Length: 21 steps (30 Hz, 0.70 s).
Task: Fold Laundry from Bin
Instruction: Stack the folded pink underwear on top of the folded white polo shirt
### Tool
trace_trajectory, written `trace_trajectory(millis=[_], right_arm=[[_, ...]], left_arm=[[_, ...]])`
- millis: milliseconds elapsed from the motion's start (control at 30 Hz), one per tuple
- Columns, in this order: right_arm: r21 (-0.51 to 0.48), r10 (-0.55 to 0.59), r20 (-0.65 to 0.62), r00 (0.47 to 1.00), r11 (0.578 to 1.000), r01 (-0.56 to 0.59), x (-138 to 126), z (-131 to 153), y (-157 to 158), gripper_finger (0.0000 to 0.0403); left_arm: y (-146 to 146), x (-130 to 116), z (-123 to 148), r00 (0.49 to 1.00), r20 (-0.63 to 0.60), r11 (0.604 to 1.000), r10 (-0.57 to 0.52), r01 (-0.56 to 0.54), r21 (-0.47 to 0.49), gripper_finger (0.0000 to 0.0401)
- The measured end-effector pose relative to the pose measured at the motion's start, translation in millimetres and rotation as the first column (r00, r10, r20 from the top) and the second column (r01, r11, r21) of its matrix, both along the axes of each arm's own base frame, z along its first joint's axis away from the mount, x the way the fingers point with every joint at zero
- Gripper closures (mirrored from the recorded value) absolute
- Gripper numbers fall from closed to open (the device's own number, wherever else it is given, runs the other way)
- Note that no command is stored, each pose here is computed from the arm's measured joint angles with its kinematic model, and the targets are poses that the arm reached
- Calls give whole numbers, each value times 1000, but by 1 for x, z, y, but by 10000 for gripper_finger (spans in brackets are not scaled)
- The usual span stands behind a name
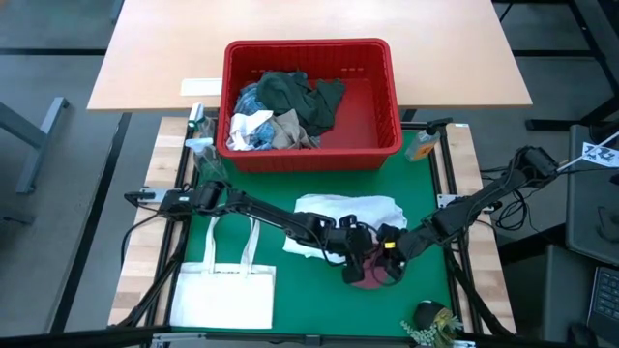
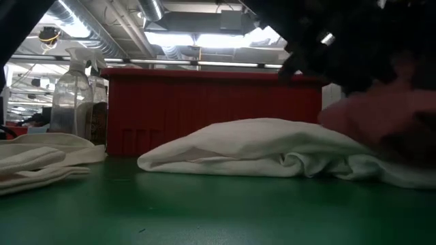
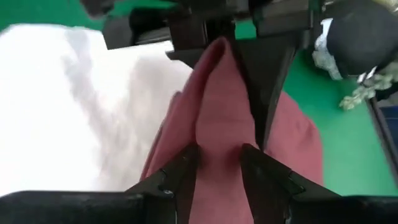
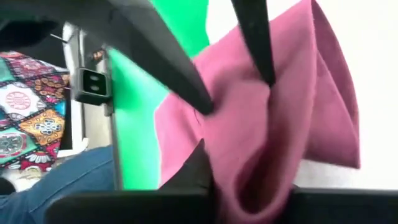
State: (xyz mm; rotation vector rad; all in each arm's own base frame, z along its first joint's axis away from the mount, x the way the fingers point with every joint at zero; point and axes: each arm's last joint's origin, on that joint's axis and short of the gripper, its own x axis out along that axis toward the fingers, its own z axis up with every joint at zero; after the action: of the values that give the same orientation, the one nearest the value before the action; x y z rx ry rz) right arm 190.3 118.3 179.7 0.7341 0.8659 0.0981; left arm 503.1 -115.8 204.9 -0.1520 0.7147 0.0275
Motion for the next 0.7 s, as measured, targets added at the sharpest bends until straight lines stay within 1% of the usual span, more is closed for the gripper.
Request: trace_trajectory(millis=[67, 200, 333, 433, 500, 567, 633, 700], right_arm=[[13, 0, 37, 999, 1000, 0, 1, 9, 1, 385], [-19, 7, 124, 992, 1000, -5, 3, 26, 1, 395], [-34, -15, 191, 981, 999, 22, 4, 41, 0, 391], [-48, -53, 229, 972, 997, 66, 3, 47, -3, 389], [-71, -83, 235, 968, 992, 102, 0, 49, -7, 392], [-94, -112, 240, 964, 986, 138, -2, 50, -9, 394], [-127, -140, 224, 964, 977, 171, -4, 49, -14, 394], [-127, -168, 203, 965, 972, 196, -4, 48, -19, 391]], left_arm=[[0, -4, 10, 1000, 6, 1000, 0, 0, 1, 280], [1, -11, 27, 1000, 18, 1000, 11, -11, 13, 280], [3, -18, 47, 999, 42, 999, 26, -27, 21, 280], [7, -24, 60, 998, 53, 997, 31, -35, 72, 280], [9, -28, 69, 998, 59, 993, 37, -44, 113, 280], [11, -30, 75, 995, 81, 989, 55, -65, 132, 280], [14, -31, 77, 994, 78, 985, 76, -87, 151, 280], [17, -31, 77, 993, 71, 982, 89, -100, 158, 280]])
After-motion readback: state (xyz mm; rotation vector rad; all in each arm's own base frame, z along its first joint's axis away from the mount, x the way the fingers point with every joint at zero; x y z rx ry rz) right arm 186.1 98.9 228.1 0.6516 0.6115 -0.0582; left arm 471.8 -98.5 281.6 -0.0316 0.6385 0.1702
